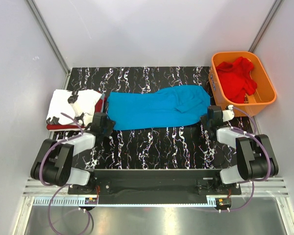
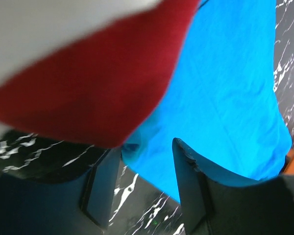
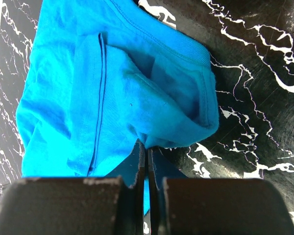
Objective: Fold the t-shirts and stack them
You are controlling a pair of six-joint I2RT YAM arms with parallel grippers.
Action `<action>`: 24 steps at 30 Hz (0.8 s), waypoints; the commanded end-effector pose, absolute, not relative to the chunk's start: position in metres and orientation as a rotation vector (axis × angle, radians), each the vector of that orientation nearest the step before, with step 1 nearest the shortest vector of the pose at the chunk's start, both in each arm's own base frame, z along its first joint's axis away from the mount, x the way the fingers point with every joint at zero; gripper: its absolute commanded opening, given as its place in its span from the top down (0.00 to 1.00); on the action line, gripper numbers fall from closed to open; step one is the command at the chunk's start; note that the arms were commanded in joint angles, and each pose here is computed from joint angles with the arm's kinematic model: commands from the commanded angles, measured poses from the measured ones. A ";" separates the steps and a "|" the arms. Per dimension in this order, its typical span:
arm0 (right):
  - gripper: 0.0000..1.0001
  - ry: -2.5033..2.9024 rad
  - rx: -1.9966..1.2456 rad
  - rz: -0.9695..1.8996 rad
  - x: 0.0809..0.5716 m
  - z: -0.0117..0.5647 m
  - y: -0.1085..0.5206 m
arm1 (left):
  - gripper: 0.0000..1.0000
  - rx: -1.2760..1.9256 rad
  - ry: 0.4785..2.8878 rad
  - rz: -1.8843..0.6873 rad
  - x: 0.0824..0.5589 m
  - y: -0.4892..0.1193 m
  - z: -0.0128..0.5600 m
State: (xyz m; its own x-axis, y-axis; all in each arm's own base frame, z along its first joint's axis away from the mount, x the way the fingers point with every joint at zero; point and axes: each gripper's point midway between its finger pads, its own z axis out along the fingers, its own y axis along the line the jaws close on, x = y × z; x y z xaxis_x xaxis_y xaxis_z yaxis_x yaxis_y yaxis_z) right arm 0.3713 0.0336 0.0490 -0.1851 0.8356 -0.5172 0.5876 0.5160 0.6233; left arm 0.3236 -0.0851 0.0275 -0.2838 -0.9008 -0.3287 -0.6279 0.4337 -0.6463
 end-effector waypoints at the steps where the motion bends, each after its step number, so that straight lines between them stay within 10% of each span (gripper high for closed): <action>1: 1.00 1.829 1.143 0.355 0.379 0.063 0.032 | 0.48 -1.360 1.985 -0.383 0.328 -0.074 0.019; 5: 1.00 1.820 1.141 0.354 0.378 0.066 0.031 | 0.64 -1.364 1.996 -0.335 0.332 -0.073 0.018; 8: 1.00 1.810 1.131 0.344 0.378 0.071 0.029 | 1.00 -1.322 1.993 -0.297 0.338 -0.069 0.028; 24: 1.00 1.804 0.907 0.204 0.369 0.210 0.022 | 1.00 -1.035 1.925 -0.173 0.342 -0.036 0.199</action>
